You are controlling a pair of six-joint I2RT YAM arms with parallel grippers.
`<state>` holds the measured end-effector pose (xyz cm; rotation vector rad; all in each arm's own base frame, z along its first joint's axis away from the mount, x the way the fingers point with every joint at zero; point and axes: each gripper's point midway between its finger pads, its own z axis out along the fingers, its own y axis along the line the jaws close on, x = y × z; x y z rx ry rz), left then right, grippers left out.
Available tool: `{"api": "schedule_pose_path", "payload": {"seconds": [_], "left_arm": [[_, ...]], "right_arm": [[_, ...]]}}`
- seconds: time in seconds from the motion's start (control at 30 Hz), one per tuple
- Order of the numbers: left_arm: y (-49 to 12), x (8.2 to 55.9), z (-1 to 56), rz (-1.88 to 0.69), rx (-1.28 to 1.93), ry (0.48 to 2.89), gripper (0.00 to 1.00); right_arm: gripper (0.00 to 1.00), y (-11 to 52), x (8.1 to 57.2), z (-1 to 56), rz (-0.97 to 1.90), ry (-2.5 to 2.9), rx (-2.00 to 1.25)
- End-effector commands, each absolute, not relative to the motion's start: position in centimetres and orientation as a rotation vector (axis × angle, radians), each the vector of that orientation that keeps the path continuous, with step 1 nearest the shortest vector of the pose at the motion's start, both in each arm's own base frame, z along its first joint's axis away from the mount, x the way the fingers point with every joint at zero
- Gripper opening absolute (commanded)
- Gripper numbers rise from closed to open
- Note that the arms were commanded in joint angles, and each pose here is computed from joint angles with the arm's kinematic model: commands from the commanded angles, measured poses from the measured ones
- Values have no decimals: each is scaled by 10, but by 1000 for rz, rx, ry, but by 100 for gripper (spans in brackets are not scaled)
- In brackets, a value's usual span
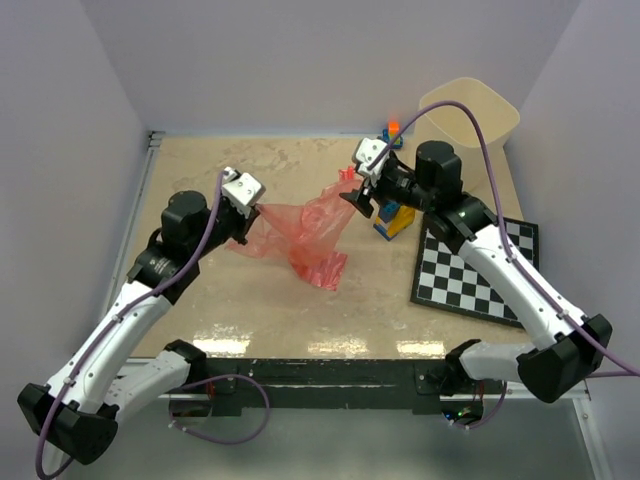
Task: Put the trash bags into the trash bin
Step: Unfold the trash bag at the center of the board.
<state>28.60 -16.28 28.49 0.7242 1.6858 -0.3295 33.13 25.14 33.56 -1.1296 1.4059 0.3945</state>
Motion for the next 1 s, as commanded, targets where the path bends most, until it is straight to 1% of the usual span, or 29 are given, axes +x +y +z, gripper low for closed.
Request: {"api": "schedule_pose_path", "payload": {"seconds": [0.0,0.07,0.17,0.33,0.63,0.73,0.83,0.97], "left_arm": [[-168,302,335,-322,686,1577,0],[-173,304,343,-352,684,1566,0],[-176,308,351,-363,670,1562,0],[-173,319,367,-330,635,1543,0],[-166,341,392,-271,528,1529,0],[-162,345,396,-249,501,1529,0],[-150,354,399,-182,437,1545,0],[-141,359,412,-132,402,1533,0]], "right_arm": [[79,258,293,380,448,1234,-1265],[84,277,273,391,537,1162,-1286],[85,311,252,386,622,1100,-1358],[86,334,257,386,716,1110,-1309],[89,362,259,401,886,1178,-1136],[89,371,260,405,915,1192,-1087],[85,380,261,410,902,1210,-1037],[84,390,259,412,872,1197,-1021]]}}
